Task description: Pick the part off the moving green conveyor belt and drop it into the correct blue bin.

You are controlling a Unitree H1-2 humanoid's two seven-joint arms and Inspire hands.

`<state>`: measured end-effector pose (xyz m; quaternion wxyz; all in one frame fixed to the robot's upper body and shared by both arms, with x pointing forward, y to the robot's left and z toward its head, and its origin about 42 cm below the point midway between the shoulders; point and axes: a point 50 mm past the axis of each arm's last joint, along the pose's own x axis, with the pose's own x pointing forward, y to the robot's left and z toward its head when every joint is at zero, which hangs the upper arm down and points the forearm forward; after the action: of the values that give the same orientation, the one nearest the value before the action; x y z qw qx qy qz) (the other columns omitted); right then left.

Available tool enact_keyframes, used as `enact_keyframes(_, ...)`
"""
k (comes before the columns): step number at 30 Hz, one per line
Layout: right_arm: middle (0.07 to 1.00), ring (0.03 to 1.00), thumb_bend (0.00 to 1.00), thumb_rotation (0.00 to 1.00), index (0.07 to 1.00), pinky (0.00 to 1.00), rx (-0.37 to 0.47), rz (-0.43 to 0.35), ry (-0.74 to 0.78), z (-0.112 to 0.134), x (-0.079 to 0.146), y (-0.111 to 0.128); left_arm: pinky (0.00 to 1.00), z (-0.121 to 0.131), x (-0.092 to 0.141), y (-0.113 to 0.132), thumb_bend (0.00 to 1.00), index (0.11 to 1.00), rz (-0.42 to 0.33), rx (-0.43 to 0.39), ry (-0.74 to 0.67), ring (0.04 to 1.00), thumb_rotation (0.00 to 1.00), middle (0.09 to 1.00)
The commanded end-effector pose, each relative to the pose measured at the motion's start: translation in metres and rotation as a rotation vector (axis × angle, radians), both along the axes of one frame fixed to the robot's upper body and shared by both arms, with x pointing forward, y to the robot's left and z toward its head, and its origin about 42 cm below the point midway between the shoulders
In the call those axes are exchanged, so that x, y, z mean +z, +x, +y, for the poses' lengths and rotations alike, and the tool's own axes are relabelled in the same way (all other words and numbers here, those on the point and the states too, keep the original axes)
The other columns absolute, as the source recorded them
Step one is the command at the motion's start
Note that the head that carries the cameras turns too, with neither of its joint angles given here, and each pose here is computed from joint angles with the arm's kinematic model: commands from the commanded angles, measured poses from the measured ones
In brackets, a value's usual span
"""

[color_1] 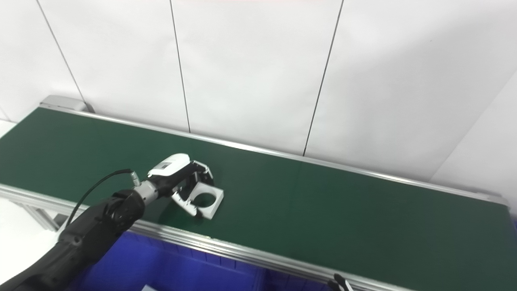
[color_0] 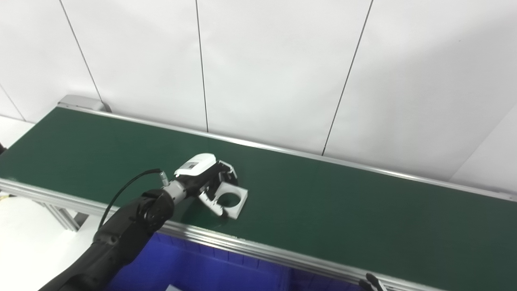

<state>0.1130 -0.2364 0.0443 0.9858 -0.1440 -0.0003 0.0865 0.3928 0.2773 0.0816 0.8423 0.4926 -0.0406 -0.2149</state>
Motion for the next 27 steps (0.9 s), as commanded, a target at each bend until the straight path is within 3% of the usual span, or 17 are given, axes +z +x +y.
enact_keyframes(1,0.861,0.831,0.88,0.55,0.920,0.75,-0.005,-0.093,0.018,0.002,0.013,0.002,0.45,-0.011,0.012,0.013,0.50,0.516,-0.051,-0.036,-0.039,0.412,0.00,0.505)
enact_keyframes(6,0.860,0.827,0.87,0.55,0.918,0.75,-0.007,-0.096,0.013,0.003,0.013,0.002,0.48,-0.012,0.010,0.012,0.50,0.497,-0.030,-0.056,-0.023,0.431,0.00,0.508)
enact_keyframes(10,0.862,0.829,0.87,0.54,0.917,0.75,-0.008,-0.097,0.024,0.005,0.013,0.001,0.44,-0.008,0.020,0.006,0.50,0.504,-0.115,-0.054,-0.069,0.414,0.00,0.509)
enact_keyframes(18,0.859,0.821,0.87,0.54,0.916,0.74,-0.005,-0.101,0.016,0.007,0.014,0.001,0.43,-0.002,0.086,-0.023,0.50,0.526,-0.330,-0.007,-0.280,0.410,0.00,0.505)
enact_keyframes(27,0.857,0.826,0.89,0.54,0.913,0.73,-0.008,-0.107,0.031,0.011,0.016,0.001,0.39,-0.002,0.103,-0.063,0.50,0.521,-0.363,-0.041,-0.372,0.411,0.00,0.505)
